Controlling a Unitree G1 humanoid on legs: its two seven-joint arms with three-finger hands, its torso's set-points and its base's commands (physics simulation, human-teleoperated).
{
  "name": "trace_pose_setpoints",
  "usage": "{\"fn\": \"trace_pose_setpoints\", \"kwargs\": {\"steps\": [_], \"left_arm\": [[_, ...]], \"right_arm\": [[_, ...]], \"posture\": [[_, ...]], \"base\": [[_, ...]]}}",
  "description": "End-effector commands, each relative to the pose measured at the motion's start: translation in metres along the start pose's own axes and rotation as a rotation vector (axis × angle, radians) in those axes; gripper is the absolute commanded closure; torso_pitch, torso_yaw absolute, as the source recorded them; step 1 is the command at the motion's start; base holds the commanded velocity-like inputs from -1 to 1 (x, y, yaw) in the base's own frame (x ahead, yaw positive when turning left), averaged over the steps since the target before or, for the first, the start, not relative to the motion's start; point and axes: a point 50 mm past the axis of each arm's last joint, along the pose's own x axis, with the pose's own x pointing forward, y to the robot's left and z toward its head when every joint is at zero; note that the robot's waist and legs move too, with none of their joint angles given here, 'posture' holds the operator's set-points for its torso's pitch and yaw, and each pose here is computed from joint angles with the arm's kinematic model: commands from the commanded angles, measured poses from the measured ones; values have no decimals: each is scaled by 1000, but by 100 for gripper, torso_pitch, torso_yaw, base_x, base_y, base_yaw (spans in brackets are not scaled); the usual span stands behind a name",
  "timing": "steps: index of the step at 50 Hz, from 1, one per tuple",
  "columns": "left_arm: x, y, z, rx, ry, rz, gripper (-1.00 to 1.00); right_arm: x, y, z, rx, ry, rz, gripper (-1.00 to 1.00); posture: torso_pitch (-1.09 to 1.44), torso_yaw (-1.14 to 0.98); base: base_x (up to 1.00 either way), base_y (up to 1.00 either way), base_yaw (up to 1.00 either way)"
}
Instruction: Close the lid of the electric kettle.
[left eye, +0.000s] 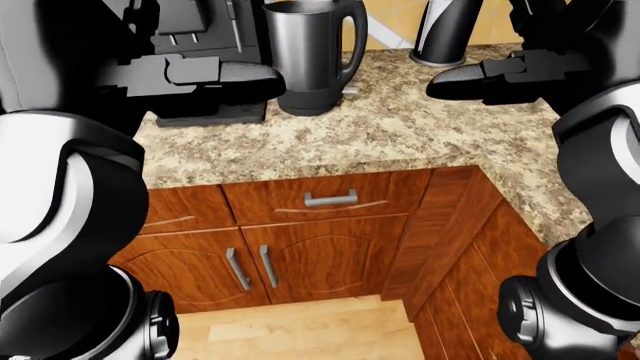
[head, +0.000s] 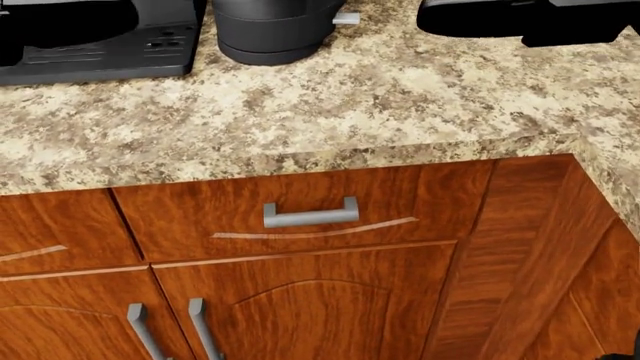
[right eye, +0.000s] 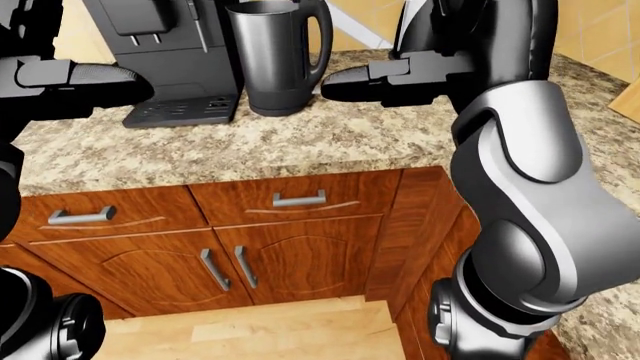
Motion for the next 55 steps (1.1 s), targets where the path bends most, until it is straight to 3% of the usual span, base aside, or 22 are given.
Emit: {"fn": "trace_pose_setpoints", "kwargs": {"steps": [1,55], "left_arm": [[0,1,7,-5,-40,11,-100],[-1,1,13,4,-60,10,-100]], "right_arm": [[-1,0,9,2,-51,2,-100],[-2,3,10,-15,-54,19,-100]], "posture": [[0,0],[0,0]], "base": [[16,0,0],[9,0,0]]}}
